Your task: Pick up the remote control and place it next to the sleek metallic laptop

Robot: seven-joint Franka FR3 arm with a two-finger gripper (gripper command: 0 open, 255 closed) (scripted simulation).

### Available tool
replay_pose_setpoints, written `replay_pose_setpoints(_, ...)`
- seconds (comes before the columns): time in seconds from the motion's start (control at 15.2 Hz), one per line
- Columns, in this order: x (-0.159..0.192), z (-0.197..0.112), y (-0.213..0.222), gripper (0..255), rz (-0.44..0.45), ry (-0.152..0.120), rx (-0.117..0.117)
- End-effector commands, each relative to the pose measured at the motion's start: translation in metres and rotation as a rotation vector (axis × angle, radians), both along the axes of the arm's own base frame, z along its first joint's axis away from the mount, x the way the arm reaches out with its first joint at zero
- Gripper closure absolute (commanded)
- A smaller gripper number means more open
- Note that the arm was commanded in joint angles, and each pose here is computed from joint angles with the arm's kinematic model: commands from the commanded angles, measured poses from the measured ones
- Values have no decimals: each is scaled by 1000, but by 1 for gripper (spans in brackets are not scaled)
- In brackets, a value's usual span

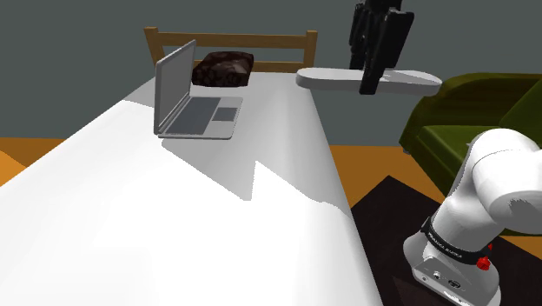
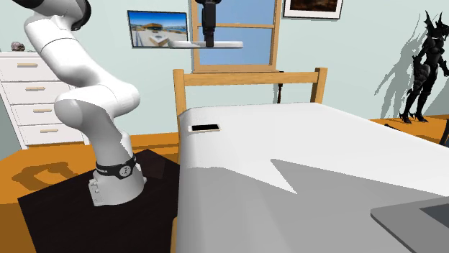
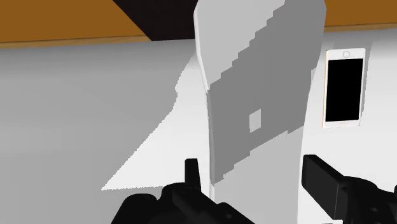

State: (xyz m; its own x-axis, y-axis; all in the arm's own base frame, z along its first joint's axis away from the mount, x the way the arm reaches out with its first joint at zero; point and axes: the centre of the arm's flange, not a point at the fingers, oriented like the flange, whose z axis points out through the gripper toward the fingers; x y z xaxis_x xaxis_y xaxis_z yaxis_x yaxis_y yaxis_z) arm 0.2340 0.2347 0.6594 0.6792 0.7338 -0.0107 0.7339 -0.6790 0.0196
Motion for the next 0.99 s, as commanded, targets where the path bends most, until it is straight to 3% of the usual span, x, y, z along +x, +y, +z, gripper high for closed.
replay_pose_setpoints(0.0, -1, 8, 0, 255, 0, 0, 0)
replay_pose_setpoints(0.92, 183, 9, -18, 255, 0, 0, 0)
